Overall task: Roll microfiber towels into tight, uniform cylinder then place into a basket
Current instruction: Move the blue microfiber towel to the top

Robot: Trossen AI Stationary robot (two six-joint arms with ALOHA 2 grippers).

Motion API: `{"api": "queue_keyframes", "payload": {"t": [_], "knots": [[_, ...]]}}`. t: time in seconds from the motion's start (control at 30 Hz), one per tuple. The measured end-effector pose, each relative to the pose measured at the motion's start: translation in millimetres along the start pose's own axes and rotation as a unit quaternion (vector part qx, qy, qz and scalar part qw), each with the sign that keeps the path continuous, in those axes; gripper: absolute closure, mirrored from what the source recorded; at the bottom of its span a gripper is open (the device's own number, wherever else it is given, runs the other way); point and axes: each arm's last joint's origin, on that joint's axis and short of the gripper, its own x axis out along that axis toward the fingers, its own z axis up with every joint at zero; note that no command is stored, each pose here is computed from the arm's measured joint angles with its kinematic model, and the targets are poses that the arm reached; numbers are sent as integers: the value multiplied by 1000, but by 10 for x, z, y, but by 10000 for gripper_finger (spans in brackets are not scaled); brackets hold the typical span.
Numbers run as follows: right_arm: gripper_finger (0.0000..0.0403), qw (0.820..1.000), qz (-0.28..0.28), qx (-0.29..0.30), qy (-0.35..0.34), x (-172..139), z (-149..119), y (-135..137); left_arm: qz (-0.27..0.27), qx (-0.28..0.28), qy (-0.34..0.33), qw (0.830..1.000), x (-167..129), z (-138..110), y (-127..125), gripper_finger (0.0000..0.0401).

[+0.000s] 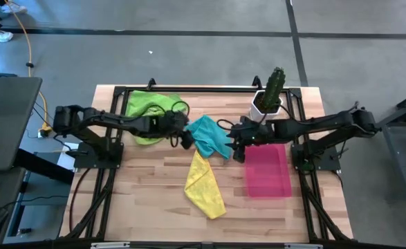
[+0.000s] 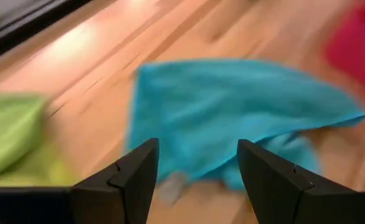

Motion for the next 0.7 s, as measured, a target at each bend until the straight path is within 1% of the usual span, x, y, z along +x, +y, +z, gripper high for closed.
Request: {"api": "queue_keyframes", "payload": {"t": [0.17,0.27,0.37,0.47,0.57,0.6,0.7], "knots": [[238,999,13,9,36,-42,-49,73,-51,48,-50,996,269,-72,-261,192],[238,999,20,14,43,-45,-85,133,-79,49,-66,993,461,-165,-378,192],[238,998,25,19,45,-55,-104,192,-84,52,-63,993,627,-280,-423,192],[238,998,31,13,44,-65,-110,239,-72,57,-36,995,750,-399,-396,192],[238,999,36,10,39,-70,-106,265,-48,64,-6,997,804,-471,-332,192],[238,999,36,10,37,-70,-103,267,-37,65,1,997,813,-482,-306,192],[238,999,37,11,32,-70,-92,269,18,62,22,998,835,-519,-201,192]]}}
